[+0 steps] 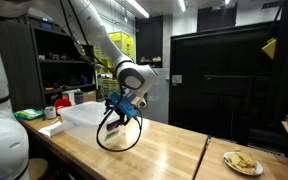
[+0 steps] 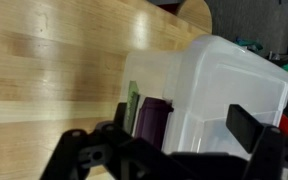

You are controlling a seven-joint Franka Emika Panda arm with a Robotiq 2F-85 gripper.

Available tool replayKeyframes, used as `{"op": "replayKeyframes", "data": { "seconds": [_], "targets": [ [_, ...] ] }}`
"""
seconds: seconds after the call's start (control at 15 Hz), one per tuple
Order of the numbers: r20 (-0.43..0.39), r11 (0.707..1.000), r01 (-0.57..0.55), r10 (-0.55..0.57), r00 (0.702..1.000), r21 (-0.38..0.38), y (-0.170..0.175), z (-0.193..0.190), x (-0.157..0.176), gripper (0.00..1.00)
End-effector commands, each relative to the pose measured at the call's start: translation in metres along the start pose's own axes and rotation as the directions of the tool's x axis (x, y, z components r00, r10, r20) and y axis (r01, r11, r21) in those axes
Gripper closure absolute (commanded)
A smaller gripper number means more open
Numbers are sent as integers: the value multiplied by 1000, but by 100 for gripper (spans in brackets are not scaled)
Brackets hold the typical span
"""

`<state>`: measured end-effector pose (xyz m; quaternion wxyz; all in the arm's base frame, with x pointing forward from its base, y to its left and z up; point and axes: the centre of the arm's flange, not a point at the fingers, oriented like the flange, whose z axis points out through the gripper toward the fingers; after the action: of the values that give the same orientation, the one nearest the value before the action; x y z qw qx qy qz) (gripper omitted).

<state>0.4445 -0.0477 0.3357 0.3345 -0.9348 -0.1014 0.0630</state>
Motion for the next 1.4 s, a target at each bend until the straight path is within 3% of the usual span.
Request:
{"op": "replayKeyframes", "data": {
  "seconds": [0.0,1.13,1.33],
  "targets": [
    [0,1000,0,0,1000,0,0,0,0,0],
    [0,1000,0,0,1000,0,0,0,0,0],
    [12,1000,12,-12,1000,29,3,-4,4,0]
  ]
}}
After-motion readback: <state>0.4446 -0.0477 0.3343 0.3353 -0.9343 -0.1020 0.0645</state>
